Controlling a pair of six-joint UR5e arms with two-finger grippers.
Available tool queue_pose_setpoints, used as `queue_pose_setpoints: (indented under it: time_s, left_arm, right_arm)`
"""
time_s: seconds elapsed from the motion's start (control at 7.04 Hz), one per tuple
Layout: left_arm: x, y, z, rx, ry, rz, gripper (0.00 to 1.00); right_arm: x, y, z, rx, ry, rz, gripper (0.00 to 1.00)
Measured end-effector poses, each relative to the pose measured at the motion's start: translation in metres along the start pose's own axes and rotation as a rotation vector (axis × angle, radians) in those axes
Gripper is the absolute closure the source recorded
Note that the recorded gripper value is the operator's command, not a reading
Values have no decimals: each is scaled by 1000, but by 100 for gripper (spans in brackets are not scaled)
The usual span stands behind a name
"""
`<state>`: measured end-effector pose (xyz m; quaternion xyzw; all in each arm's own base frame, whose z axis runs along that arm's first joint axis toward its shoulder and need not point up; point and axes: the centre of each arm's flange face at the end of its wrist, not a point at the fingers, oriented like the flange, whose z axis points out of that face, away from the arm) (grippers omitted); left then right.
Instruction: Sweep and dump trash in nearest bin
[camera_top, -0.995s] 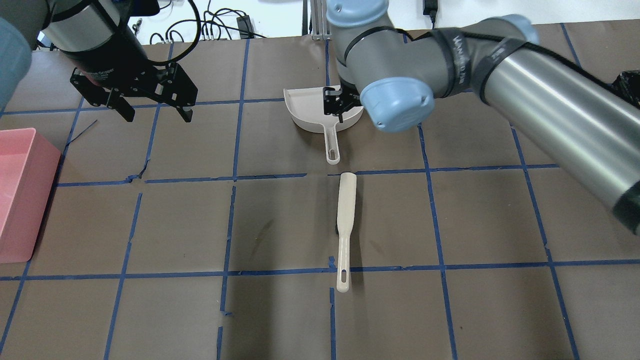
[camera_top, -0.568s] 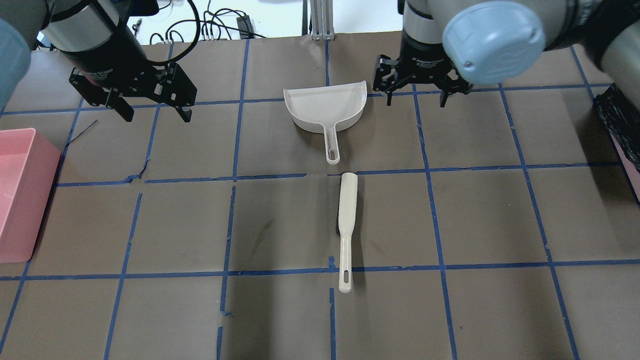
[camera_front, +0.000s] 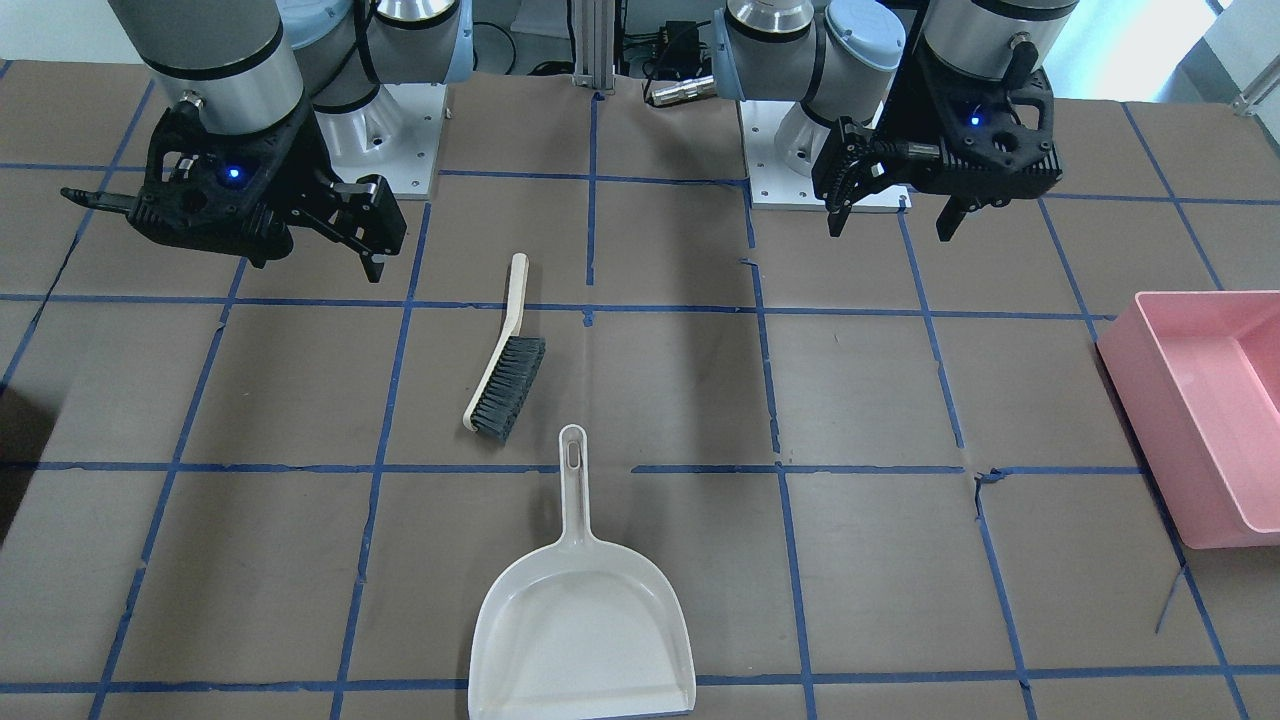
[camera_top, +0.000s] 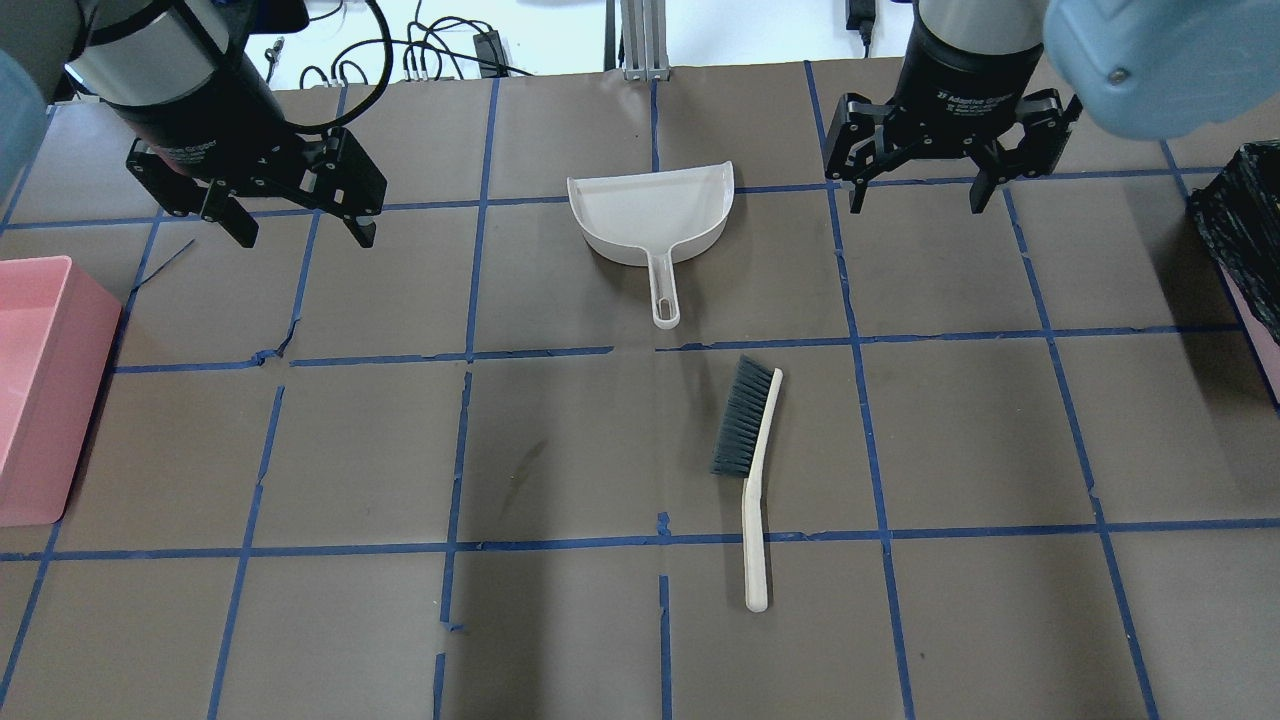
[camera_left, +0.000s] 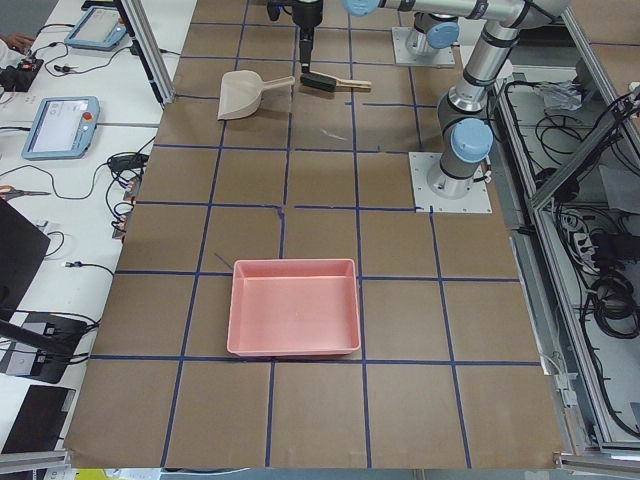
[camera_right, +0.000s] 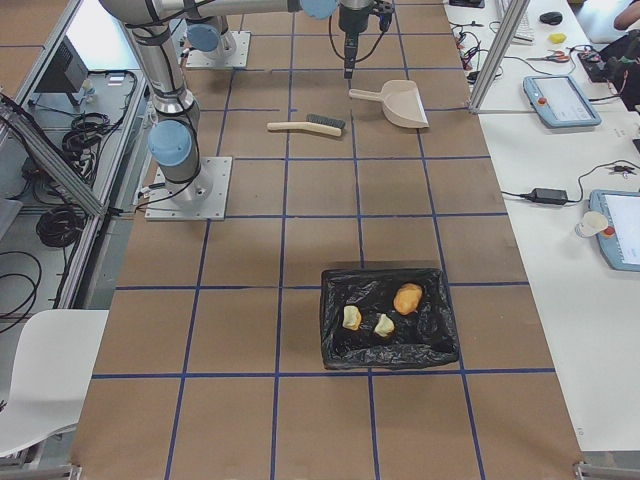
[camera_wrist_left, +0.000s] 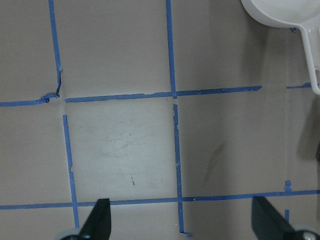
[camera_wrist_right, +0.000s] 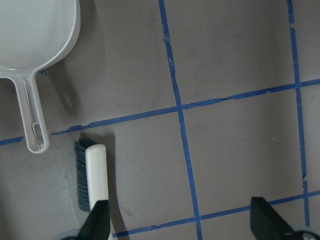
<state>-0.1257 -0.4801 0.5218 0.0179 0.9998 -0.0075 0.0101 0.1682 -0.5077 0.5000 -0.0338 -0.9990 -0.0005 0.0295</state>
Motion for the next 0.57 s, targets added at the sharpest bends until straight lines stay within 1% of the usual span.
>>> queue_pose_setpoints:
  time_s: [0.28, 0.57]
  left_arm:
    - [1, 1, 2, -7, -3, -35, 1]
    - [1, 0, 1, -4, -2, -50, 1]
  right_arm:
    - [0, 4, -5, 12, -10, -34, 0]
    - [-1, 3, -7, 30, -26, -34, 0]
